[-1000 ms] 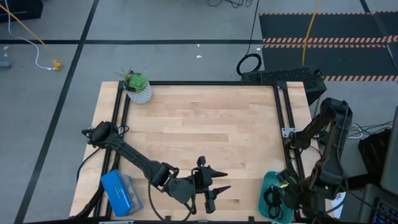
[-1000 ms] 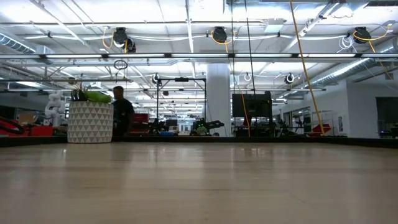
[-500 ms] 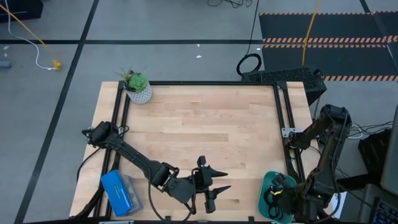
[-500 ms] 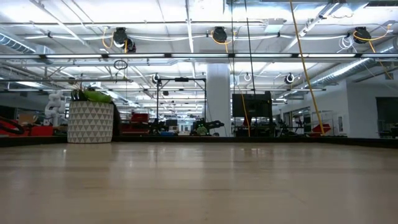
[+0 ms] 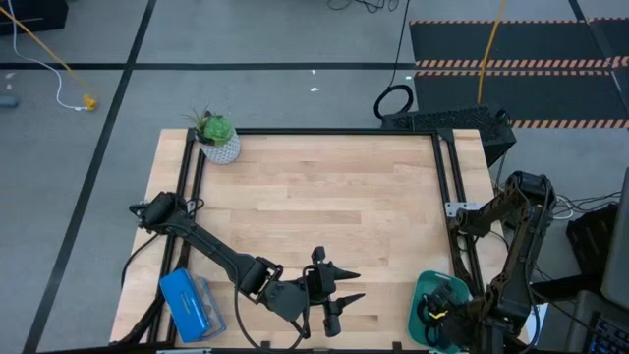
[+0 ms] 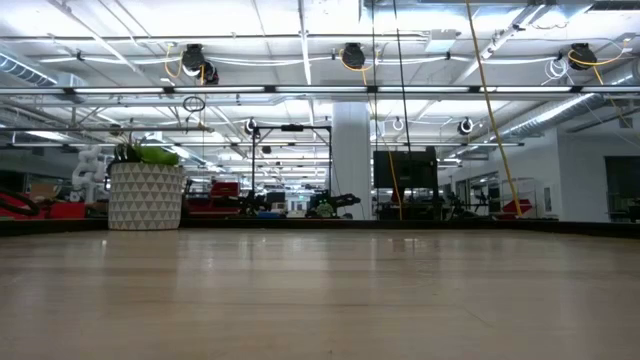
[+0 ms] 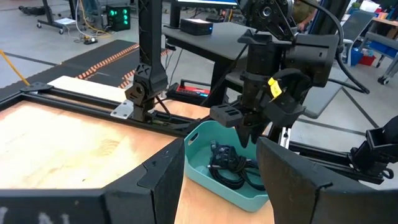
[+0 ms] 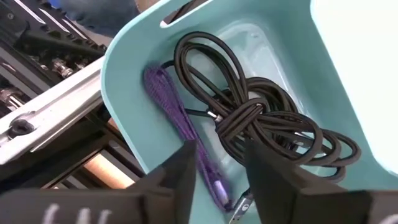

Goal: Pick and place USB-C Cables
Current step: Put the purple USB cable into the green bin, then return to Home Position

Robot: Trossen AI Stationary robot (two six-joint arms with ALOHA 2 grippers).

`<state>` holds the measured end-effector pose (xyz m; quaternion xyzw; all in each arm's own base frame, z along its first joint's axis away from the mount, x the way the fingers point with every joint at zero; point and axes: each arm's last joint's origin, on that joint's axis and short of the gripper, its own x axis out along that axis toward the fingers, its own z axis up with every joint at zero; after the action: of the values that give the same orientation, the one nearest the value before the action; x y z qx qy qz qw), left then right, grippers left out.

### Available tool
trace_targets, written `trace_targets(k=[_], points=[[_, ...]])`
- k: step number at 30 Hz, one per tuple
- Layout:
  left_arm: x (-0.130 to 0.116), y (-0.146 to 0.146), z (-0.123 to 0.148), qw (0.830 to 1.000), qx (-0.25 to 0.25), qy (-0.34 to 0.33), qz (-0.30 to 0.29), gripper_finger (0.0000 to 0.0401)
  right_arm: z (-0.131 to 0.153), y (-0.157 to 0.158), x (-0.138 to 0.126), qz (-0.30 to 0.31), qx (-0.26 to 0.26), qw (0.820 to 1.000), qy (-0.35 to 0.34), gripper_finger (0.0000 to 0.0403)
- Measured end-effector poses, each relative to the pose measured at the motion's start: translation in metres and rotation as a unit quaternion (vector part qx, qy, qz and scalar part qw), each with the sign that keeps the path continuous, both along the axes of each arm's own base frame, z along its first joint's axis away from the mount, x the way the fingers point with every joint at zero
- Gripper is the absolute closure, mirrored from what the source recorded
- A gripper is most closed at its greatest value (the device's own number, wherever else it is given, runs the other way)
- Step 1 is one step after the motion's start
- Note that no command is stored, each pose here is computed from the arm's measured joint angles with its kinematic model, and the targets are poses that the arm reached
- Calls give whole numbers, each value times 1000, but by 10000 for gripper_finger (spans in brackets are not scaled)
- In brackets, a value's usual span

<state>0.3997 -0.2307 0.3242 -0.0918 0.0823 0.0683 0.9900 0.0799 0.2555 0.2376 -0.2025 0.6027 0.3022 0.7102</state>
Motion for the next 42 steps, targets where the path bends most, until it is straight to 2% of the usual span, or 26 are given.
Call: trace_targets(k=[6, 13, 19, 22, 29, 33, 42], points=[[0, 0, 0, 1000, 0, 0, 0, 199, 2, -1, 0, -13, 10, 1000, 1, 236], [2, 4, 0, 1000, 5, 1, 4, 199, 20, -11, -2, -95, 47, 994, -26, 236], [3, 5, -2, 999, 44, 13, -10, 199, 45, -31, -4, -127, 78, 983, -103, 261], [-2, 3, 3, 997, 74, 16, -22, 199, 57, -44, -4, -141, 84, 973, -165, 283], [-2, 10, 10, 994, 110, 13, -14, 199, 81, -73, -8, -156, 99, 947, -261, 341], [3, 21, 12, 990, 141, 17, -6, 199, 90, -85, -8, -164, 91, 928, -321, 368], [-3, 49, 34, 986, 164, 27, 7, 199, 102, -101, -9, -156, 76, 904, -390, 402]])
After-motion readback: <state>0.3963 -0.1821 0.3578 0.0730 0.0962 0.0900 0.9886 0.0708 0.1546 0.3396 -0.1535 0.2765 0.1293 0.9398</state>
